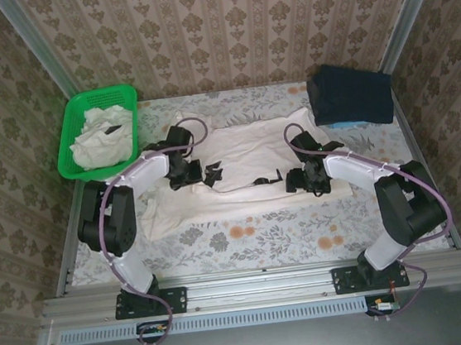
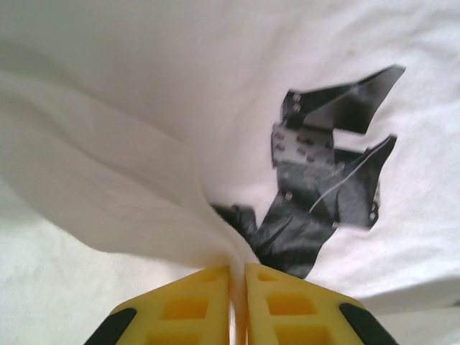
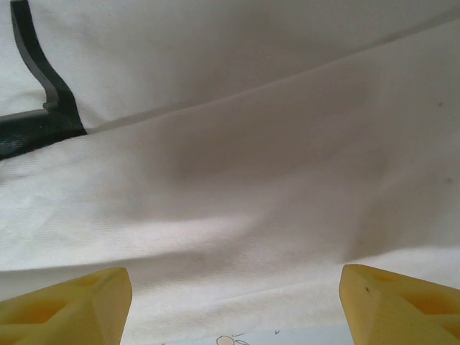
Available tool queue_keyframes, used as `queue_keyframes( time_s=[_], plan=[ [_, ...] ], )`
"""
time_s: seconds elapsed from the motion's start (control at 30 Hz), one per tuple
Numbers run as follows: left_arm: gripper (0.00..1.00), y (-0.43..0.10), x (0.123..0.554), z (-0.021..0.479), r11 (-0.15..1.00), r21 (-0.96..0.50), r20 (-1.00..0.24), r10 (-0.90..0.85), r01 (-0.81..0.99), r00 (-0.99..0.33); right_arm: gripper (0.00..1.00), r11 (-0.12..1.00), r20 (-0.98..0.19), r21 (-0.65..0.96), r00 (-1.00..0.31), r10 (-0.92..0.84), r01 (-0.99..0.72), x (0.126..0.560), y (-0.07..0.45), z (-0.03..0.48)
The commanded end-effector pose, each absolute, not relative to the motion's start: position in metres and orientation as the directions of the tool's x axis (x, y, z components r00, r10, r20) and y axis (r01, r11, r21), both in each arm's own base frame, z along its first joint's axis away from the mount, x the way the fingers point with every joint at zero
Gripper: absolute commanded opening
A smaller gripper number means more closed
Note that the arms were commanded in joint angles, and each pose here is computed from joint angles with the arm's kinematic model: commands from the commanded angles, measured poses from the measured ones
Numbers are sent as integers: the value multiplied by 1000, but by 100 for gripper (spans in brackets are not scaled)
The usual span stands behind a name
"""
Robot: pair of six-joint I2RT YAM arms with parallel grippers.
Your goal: Fold and stack the t-shirts
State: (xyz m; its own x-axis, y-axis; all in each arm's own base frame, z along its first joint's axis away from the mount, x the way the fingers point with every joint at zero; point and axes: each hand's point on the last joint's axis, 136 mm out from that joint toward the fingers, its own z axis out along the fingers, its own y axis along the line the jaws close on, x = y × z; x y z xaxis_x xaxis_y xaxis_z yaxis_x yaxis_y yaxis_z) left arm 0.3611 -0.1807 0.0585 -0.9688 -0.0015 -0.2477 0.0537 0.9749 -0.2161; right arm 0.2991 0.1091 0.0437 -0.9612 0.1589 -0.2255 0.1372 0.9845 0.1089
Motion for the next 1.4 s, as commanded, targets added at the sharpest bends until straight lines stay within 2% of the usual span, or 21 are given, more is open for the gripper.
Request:
queue_keyframes(
  time_s=[0.0, 0.23, 0.3, 0.4, 0.53, 0.7, 0.9, 1.0, 1.1, 1.2, 1.37],
  plan=[
    [13, -188, 366, 53, 975, -205, -213, 38, 83, -976, 78, 989, -288, 139, -953, 91, 53, 312, 121, 55],
    [13, -205, 387, 47, 967, -233, -192, 60, 105, -979, 78, 969, -395, 205, -917, -46, -137, 319, 170, 65],
    [19, -203, 393, 52, 966, -239, -207, 53, 103, -977, 78, 960, -416, 206, -905, -88, -188, 320, 186, 67],
    [38, -195, 405, 71, 963, -254, -255, 27, 94, -967, 78, 948, -442, 203, -887, -134, -245, 324, 208, 68],
    [41, -165, 410, 106, 963, -261, -330, -22, 69, -944, 82, 905, -457, 206, -854, -248, -373, 326, 257, 63],
    [51, -115, 368, 125, 963, -269, -379, -128, -23, -916, 82, 916, -438, 45, -832, -341, -399, 348, 292, 57],
    [53, -114, 293, 80, 924, -368, -285, -219, -104, -933, 83, 916, -381, -58, -839, -389, -398, 366, 294, 39],
    [53, -118, 269, 61, 916, -382, -243, -225, -120, -943, 83, 901, -347, -36, -840, -418, -433, 361, 301, 26],
    [53, -116, 250, 41, 926, -356, -196, -206, -126, -959, 83, 896, -332, -76, -837, -436, -437, 362, 298, 18],
    [52, -89, 233, 21, 950, -250, -119, -223, -188, -968, 83, 901, -323, -164, -841, -434, -402, 372, 282, 19],
    [52, -56, 234, 17, 954, -177, -116, -265, -243, -957, 83, 925, -332, -187, -865, -376, -330, 388, 249, 19]
  ],
)
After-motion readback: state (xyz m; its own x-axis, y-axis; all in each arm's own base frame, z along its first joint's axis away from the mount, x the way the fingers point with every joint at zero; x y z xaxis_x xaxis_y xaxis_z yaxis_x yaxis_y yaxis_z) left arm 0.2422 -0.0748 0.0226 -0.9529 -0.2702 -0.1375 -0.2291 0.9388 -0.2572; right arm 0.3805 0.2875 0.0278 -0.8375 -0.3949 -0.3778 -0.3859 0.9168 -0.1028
